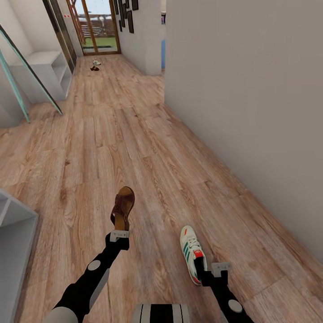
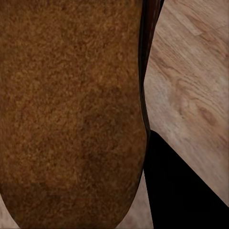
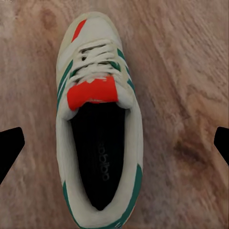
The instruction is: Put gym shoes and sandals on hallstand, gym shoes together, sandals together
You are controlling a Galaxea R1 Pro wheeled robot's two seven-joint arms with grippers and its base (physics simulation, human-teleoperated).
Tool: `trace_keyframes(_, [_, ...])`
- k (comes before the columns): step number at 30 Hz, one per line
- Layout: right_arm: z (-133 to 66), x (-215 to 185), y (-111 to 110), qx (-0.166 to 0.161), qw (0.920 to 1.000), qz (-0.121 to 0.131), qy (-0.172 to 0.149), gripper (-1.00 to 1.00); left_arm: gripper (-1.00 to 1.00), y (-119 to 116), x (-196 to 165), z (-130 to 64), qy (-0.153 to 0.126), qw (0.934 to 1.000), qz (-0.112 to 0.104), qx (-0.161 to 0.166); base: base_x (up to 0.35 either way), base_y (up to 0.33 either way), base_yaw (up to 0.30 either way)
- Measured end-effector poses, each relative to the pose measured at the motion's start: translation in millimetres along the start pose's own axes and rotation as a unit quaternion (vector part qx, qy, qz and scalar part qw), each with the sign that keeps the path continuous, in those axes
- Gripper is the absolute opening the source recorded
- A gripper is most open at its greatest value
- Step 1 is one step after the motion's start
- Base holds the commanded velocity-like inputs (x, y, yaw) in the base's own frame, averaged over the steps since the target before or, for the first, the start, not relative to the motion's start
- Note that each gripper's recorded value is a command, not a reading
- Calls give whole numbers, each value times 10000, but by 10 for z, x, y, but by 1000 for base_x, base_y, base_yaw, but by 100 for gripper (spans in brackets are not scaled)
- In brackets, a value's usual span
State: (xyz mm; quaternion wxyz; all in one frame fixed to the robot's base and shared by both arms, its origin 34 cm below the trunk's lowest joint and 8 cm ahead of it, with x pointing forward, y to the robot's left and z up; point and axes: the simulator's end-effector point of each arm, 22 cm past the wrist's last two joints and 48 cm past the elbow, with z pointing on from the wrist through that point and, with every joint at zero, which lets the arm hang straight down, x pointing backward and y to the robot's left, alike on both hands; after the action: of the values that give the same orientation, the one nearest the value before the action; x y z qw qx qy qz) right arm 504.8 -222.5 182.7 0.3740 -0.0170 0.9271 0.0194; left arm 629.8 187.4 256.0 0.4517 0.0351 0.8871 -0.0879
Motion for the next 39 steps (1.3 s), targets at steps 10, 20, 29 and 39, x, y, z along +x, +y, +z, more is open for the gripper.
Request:
trace_keyframes(10, [113, -14, 14, -9, 9998, 2, 208, 100, -100, 8, 72, 19, 65, 10000, -14, -8, 0, 0, 0])
trace_keyframes(20, [156, 197, 22, -23, 9992, 18, 402, 100, -100, 26, 323, 66, 268, 9996, -59, -18, 0, 0, 0])
trace_keyframes(29, [182, 381, 10, -14, 9984, 23, 566, 100, -100, 37, 536, 97, 437, 9990, -93, -23, 0, 0, 0])
trace_keyframes(39, [188, 433, 4, -9, 9981, 28, 610, 100, -100, 38, 603, 104, 491, 9987, -102, -22, 0, 0, 14])
